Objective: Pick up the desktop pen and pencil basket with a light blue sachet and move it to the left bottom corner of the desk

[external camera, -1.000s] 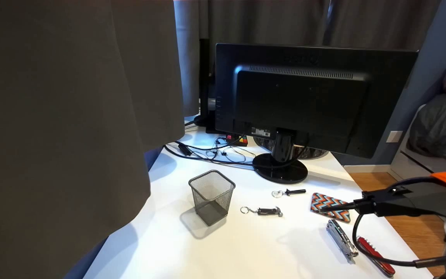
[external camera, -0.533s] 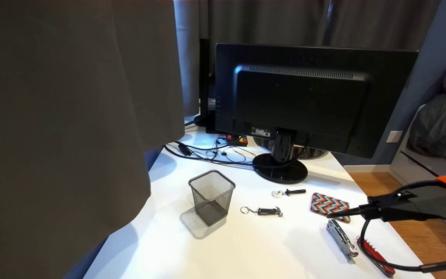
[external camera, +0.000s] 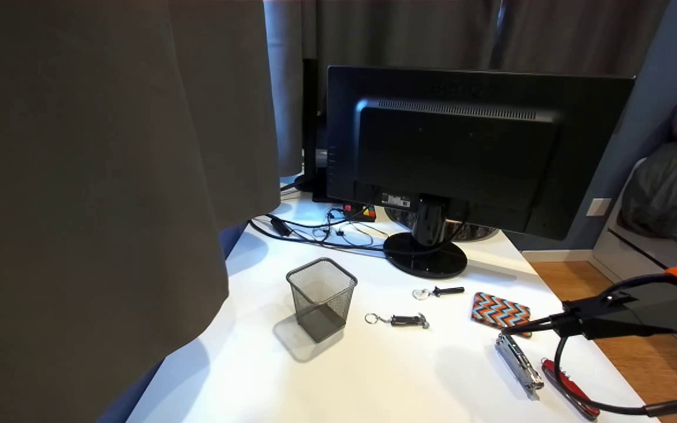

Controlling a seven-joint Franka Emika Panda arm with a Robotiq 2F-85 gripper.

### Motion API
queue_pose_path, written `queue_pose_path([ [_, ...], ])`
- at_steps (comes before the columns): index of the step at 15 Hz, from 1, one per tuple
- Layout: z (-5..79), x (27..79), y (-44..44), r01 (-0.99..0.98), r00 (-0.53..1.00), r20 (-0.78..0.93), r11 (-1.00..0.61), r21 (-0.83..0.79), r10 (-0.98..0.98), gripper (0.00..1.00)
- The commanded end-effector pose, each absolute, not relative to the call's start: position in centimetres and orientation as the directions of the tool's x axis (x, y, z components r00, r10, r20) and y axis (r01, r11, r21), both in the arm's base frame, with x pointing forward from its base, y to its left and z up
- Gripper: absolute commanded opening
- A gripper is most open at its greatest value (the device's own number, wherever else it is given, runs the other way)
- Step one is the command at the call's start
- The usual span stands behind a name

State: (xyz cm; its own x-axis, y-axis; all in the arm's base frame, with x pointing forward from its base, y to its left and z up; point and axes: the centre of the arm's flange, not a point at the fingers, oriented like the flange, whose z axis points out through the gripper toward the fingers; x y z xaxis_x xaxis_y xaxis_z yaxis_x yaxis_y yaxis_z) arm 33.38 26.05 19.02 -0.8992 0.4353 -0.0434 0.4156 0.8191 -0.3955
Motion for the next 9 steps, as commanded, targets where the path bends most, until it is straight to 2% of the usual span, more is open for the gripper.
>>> queue_pose_path([
  [1,19.8,33.6,26.0,0.406,-0.905,-0.058,0.817,-0.410,0.421,0.61],
  [6,20.7,33.4,26.2,0.430,-0.896,-0.061,0.821,-0.375,0.441,0.96],
  [7,20.3,33.8,25.9,0.460,-0.882,-0.097,0.797,-0.391,0.461,0.96],
  [8,20.5,34.0,25.8,0.483,-0.870,-0.113,0.784,-0.390,0.480,1.00],
  [9,20.6,34.4,25.7,0.575,-0.814,-0.157,0.739,-0.352,0.559,1.00],
])
